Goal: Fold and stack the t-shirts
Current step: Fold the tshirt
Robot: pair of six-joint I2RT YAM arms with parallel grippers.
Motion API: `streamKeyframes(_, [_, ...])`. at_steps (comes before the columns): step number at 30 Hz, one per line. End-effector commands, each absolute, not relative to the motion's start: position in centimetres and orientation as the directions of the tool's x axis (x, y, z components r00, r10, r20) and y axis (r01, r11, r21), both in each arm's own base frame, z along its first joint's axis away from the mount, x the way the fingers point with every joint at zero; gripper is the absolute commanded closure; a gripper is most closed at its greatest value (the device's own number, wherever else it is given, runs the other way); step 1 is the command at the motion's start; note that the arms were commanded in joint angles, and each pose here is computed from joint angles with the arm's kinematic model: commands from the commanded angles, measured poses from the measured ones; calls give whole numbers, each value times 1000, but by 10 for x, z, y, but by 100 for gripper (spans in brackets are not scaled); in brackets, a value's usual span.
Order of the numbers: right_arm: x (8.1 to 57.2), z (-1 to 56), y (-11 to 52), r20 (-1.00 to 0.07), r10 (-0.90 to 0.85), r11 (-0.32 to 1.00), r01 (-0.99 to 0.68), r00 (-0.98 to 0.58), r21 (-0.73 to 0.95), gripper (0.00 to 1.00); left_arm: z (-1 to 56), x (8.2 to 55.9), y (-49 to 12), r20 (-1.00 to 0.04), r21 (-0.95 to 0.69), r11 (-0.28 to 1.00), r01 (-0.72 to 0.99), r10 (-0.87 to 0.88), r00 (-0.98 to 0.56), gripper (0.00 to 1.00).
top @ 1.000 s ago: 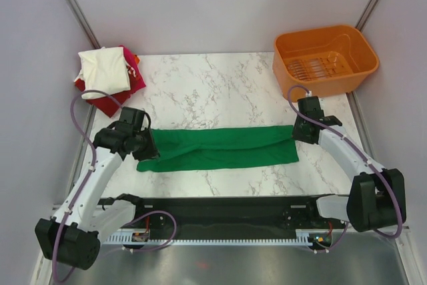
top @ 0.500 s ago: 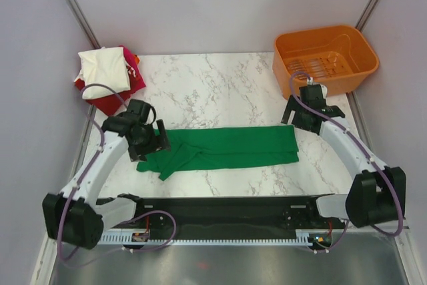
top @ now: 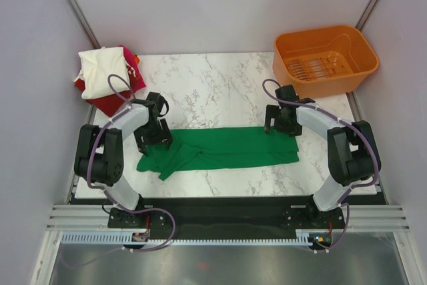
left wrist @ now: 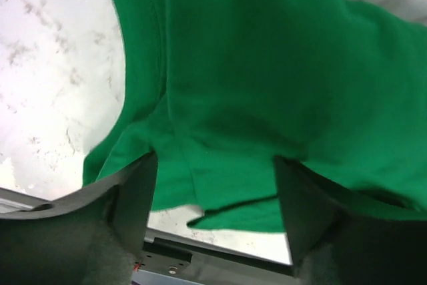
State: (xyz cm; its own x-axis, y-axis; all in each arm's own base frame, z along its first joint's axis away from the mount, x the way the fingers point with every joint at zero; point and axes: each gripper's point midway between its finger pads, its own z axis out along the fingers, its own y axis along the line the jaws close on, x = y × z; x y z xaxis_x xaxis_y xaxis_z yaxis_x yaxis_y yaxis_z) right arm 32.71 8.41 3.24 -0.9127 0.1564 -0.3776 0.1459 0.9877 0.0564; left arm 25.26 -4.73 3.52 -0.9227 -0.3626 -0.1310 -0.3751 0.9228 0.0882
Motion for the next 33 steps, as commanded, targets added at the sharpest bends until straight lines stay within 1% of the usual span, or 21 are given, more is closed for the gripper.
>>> streamKeyframes(1, [346,37,91,-420,148,989,126,-895,79,2,18,271,-40,-169,141,894,-424,-401,-901,26])
streamKeyframes(4, [339,22,97,-396,166,985,133,-903,110,2,6,281,-33,-165,199,887,-416,-388,-907,49])
streamKeyframes(5, [327,10,101,-363,174,983,137,-916,124,2,-5,281,-29,-146,239,882,-406,-381,-913,64])
streamKeyframes(6, [323,5,107,-347,185,979,141,-919,147,2,-3,291,-30,-158,235,882,-408,-379,-912,73])
streamKeyframes(7, [321,0,112,-342,187,977,137,-921,165,2,-5,295,-32,-159,232,882,-410,-381,-911,94])
streamKeyframes(8, [306,-12,122,-301,166,978,116,-939,175,2,-5,300,-32,-165,228,881,-415,-385,-908,98])
streamKeyframes(14, [252,-29,146,-235,106,978,58,-966,202,2,2,372,-56,-213,130,926,-355,-324,-922,98])
streamKeyframes(15, [242,-28,153,-226,94,974,43,-970,221,2,17,402,-64,-269,81,933,-350,-317,-909,98])
streamKeyframes(17, [215,-27,169,-217,68,968,12,-974,249,2,8,427,-77,-260,44,950,-308,-287,-922,98])
streamKeyframes(18, [204,-26,176,-208,58,964,0,-976,266,2,28,460,-88,-328,-13,956,-294,-281,-902,98])
streamKeyframes(19, [191,-30,181,-190,90,957,31,-978,290,2,8,467,-98,-281,-34,965,-259,-258,-925,98])
streamKeyframes(20, [180,-27,193,-197,66,949,1,-978,314,2,9,480,-109,-289,-68,971,-231,-240,-927,98])
streamKeyframes(21, [172,-27,201,-190,72,942,4,-979,335,2,25,510,-123,-348,-121,973,-199,-229,-909,98])
streamKeyframes(23, [149,-22,235,-175,55,911,-23,-983,412,2,-2,522,-147,-303,-176,974,-139,-189,-934,98])
streamKeyframes(24, [141,-17,252,-174,27,892,-55,-984,449,2,22,550,-161,-380,-236,966,-103,-189,-906,98])
streamKeyframes(26, [117,0,301,-184,-97,842,-180,-978,509,2,7,564,-187,-374,-326,944,-49,-176,-910,98])
streamKeyframes(27, [110,5,314,-194,-148,830,-229,-970,508,2,28,581,-200,-432,-376,927,-4,-179,-884,98])
streamKeyframes(29, [97,18,333,-224,-221,839,-302,-949,453,2,42,593,-221,-482,-446,892,67,-177,-858,97])
streamKeyframes(30, [92,23,336,-222,-226,842,-305,-948,445,2,51,595,-227,-507,-459,883,98,-169,-845,94])
streamKeyframes(32, [84,44,352,-267,-237,810,-342,-934,477,2,66,597,-241,-544,-480,862,164,-146,-826,73])
streamKeyframes(33, [81,51,356,-279,-244,800,-355,-929,484,2,89,601,-247,-588,-488,847,212,-140,-797,59])
